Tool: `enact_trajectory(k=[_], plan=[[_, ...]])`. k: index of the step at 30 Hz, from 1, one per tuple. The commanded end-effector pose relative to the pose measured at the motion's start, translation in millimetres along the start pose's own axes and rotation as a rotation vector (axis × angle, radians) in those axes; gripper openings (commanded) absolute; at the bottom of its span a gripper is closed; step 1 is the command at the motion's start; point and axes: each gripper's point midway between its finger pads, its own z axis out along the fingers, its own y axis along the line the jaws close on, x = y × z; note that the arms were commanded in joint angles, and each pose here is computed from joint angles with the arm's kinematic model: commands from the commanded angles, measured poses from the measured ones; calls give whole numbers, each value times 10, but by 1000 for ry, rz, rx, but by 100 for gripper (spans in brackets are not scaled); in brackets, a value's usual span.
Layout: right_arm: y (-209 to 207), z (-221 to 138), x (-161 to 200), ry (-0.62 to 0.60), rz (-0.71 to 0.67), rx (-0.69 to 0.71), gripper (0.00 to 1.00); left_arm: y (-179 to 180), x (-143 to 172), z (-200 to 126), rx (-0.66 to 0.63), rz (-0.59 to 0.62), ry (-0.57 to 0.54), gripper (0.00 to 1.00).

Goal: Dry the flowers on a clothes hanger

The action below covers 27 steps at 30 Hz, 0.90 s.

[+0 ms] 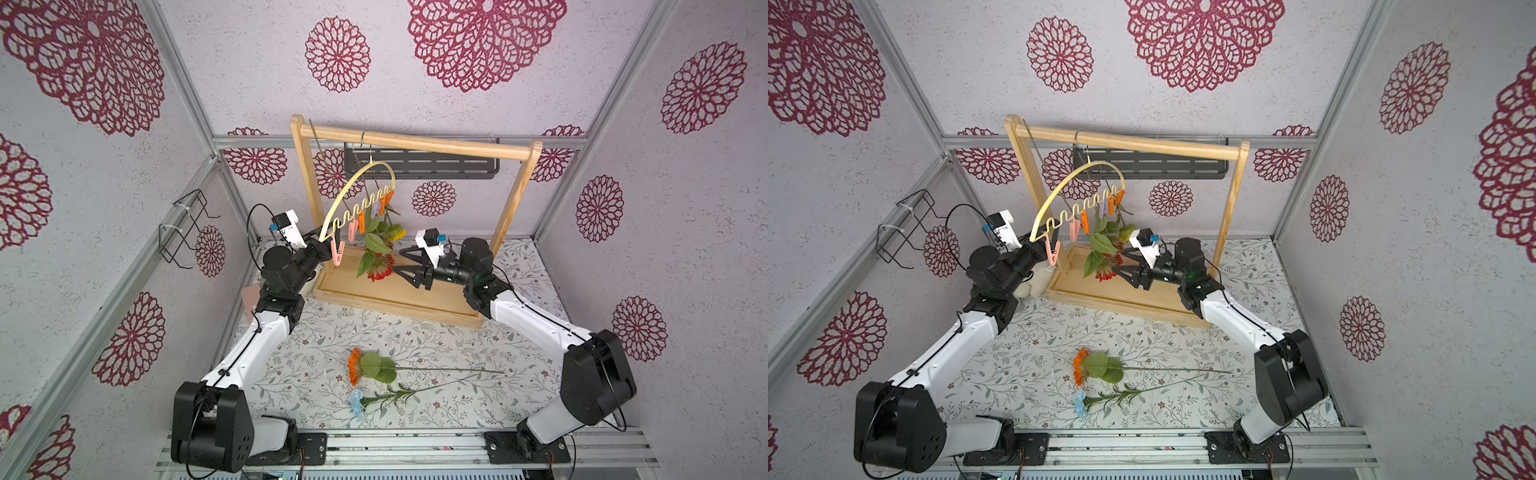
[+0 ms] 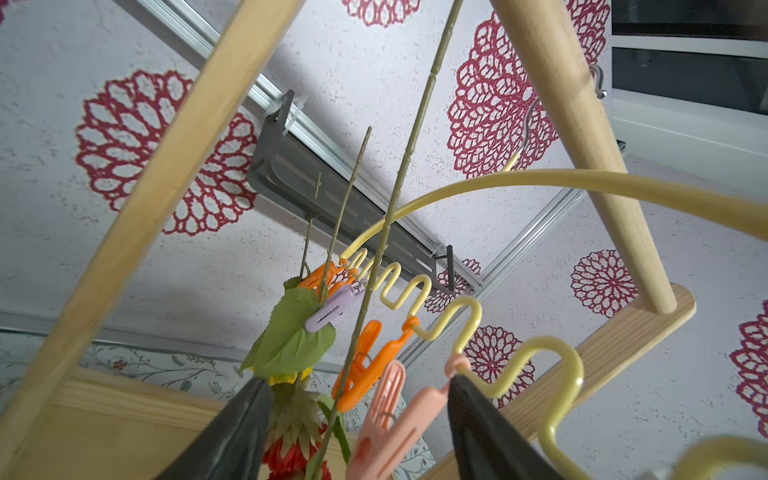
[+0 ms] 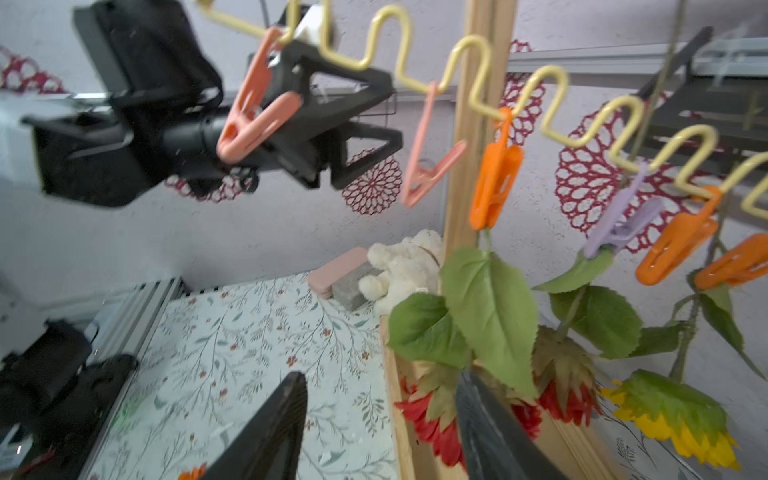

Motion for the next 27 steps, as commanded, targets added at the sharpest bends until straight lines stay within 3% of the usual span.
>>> enact_trajectory(k=[1,5,9,12,15,19,27], plan=[[370,-183,6,16,-291,-130,61,196,46,-190,-98,49,30,74],[680,-354,543,200,-364,-256,62,464,72,-469,-232,67,41,78],[962,-565,1205,490,-423,-377,62,826,149,-757,-463,158,109,82],[1187,-796,1667,732,-404,-491,62,1199,161,-1046,-709,241,149,86],[1287,-1065,1978,886,-370,-525,63,1338,172,-1204,-781,261,145,90],[1274,-1275,2228,1007,-350,-484,63,1472,195,-1367,-863,210,128,99],[1347,-1075,2538,1005,-215,-437,56,1612,211,-1498,-918,131,101,100]])
